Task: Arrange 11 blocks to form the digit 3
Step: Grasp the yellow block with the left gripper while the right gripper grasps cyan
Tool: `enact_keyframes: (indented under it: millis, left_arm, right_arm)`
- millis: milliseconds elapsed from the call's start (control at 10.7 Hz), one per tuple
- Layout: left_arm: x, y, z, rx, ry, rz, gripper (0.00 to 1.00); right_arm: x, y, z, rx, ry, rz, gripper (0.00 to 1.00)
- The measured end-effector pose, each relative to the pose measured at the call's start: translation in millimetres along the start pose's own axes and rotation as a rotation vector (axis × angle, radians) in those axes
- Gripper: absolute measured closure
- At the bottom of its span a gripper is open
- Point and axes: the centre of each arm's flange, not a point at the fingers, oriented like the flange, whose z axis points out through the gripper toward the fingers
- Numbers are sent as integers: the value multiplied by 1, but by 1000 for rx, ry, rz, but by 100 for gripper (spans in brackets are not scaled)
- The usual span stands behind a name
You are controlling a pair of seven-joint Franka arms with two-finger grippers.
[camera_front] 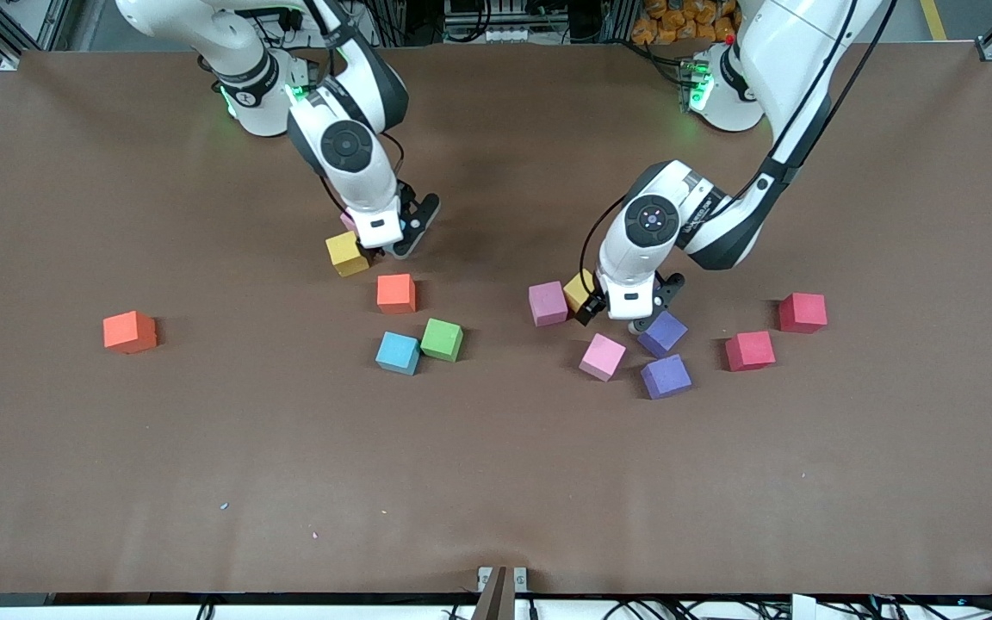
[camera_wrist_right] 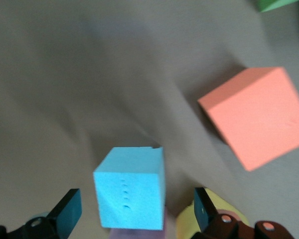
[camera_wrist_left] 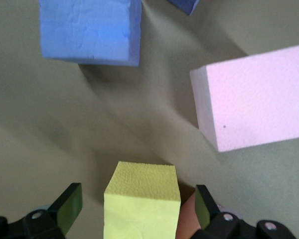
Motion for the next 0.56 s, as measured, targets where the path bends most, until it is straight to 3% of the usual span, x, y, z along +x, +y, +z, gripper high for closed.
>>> enact_keyframes:
  millis: [562]
  left_arm:
    - [-15,-1,28,20,10,2,0]
  right_arm:
    - [-5,-10,34,13,-53,-17,0]
